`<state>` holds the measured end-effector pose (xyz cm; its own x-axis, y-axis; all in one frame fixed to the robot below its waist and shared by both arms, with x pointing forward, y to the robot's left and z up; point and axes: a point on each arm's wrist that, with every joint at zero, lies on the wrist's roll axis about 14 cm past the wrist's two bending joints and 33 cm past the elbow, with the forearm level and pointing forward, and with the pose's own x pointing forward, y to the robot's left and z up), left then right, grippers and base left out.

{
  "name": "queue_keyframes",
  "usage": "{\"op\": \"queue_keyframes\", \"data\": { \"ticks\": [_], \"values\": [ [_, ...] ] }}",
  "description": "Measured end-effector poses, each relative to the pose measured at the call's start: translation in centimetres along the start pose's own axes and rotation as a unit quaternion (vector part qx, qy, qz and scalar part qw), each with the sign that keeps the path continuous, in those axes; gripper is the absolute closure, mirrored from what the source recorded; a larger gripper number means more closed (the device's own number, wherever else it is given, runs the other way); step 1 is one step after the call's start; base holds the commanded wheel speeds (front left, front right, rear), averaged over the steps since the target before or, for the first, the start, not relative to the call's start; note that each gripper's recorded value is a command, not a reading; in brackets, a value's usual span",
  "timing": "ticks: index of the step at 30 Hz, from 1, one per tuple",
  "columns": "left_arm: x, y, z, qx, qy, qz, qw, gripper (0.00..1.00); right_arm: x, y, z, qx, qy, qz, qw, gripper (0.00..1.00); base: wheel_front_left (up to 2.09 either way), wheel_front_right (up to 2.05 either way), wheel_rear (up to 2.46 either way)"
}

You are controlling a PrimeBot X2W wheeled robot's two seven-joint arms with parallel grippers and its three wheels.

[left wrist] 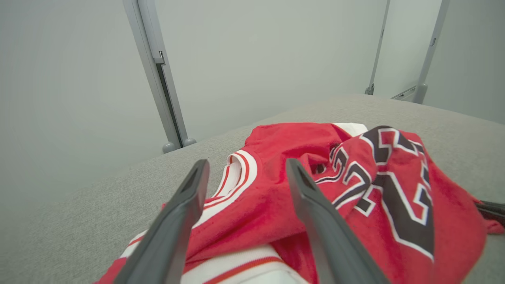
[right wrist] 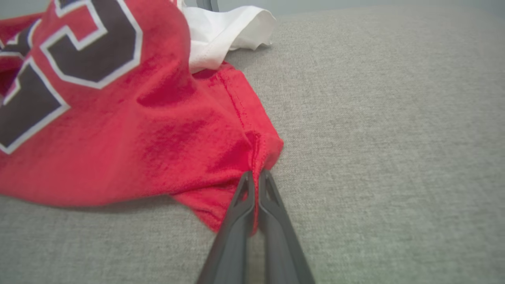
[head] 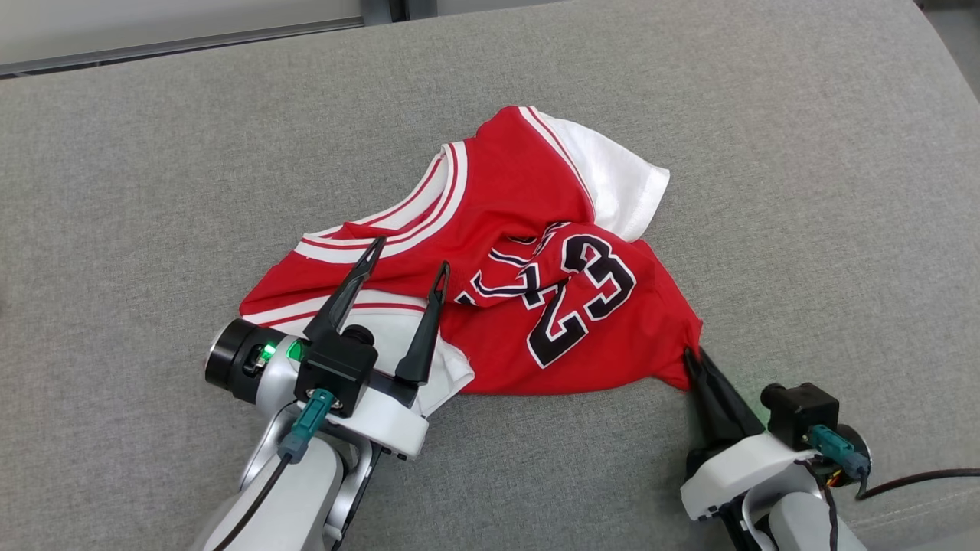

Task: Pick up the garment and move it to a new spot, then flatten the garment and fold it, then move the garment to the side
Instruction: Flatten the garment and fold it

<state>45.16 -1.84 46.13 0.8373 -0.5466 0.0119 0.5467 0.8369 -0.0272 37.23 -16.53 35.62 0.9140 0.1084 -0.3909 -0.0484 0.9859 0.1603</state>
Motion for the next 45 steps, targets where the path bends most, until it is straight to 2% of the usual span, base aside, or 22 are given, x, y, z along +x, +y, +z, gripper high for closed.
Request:
{"op": "queue_keyframes", "data": {
  "ticks": [3, 6, 12, 14, 15, 16, 21, 27, 29, 30, 32, 36, 37, 41, 45],
  "values": [
    [0.0, 0.1, -0.1, 0.001, 0.001, 0.005, 1.000, 0.00, 0.3, -2.0, 1.4, -0.019, -0.017, -0.027, 0.999, 1.00, 0.00, 0.00, 0.00],
    [-0.1, 0.3, -0.1, 0.001, 0.001, 0.008, 1.000, 0.00, 0.0, -5.9, 4.4, -0.051, -0.055, -0.075, 0.994, 1.00, 0.00, 0.00, 0.00],
    [-0.3, 0.6, -0.6, -0.001, 0.010, 0.013, 1.000, 0.00, -1.7, -13.5, 11.7, -0.130, -0.131, -0.168, 0.968, 1.00, 0.00, 0.00, 0.00],
    [-0.4, 0.3, -1.2, -0.008, 0.019, 0.007, 1.000, 0.00, -2.2, -15.2, 12.3, -0.135, -0.132, -0.193, 0.963, 1.00, 0.00, 0.00, 0.00],
    [-0.4, -0.1, -1.6, -0.016, 0.029, 0.000, 0.999, 0.00, -2.4, -15.9, 11.6, -0.134, -0.120, -0.204, 0.962, 0.93, 0.00, 0.00, 0.00],
    [-0.5, -0.7, -2.1, -0.028, 0.039, -0.009, 0.999, 0.00, -2.6, -16.4, 11.2, -0.134, -0.112, -0.212, 0.962, 0.00, 0.00, 0.00, 0.00],
    [-0.5, -3.2, -3.8, -0.093, 0.086, -0.042, 0.991, 0.00, -1.7, -15.7, 12.0, -0.135, -0.124, -0.212, 0.960, 0.00, 0.00, 0.00, 0.00],
    [-1.1, -4.5, -6.9, -0.103, 0.173, -0.063, 0.977, 0.00, -2.5, -14.1, 9.9, -0.130, -0.111, -0.201, 0.964, 0.00, 0.00, 0.00, 0.00],
    [-1.1, -5.0, -7.3, -0.112, 0.186, -0.072, 0.973, 0.13, -3.0, -13.8, 9.4, -0.124, -0.109, -0.200, 0.966, 0.00, 0.00, 0.00, 0.00],
    [-1.0, -5.2, -7.3, -0.118, 0.189, -0.076, 0.972, 0.22, -3.2, -13.8, 9.2, -0.122, -0.108, -0.201, 0.966, 0.00, 0.00, 0.00, 0.00],
    [-0.9, -5.8, -7.2, -0.127, 0.189, -0.086, 0.970, 0.55, -3.7, -13.9, 9.0, -0.118, -0.108, -0.206, 0.965, 0.00, 0.00, 0.00, 0.00],
    [-0.7, -6.5, -7.1, -0.143, 0.197, -0.098, 0.965, 0.78, -4.2, -13.9, 8.8, -0.113, -0.109, -0.210, 0.965, 0.00, 0.00, 0.00, 0.00],
    [-0.7, -6.5, -7.1, -0.142, 0.199, -0.099, 0.965, 1.00, -4.2, -13.8, 8.9, -0.112, -0.110, -0.209, 0.965, 0.00, 0.00, 0.00, 0.00],
    [-0.7, -6.2, -7.1, -0.147, 0.201, -0.096, 0.964, 1.00, -4.0, -13.2, 9.5, -0.109, -0.123, -0.200, 0.966, 0.00, 0.00, 0.00, 0.00],
    [0.8, -3.8, -3.7, -0.160, 0.110, -0.054, 0.980, 1.00, -3.8, -12.4, 9.9, -0.107, -0.132, -0.191, 0.967, 0.00, 0.00, 0.00, 0.00]
  ]
}}
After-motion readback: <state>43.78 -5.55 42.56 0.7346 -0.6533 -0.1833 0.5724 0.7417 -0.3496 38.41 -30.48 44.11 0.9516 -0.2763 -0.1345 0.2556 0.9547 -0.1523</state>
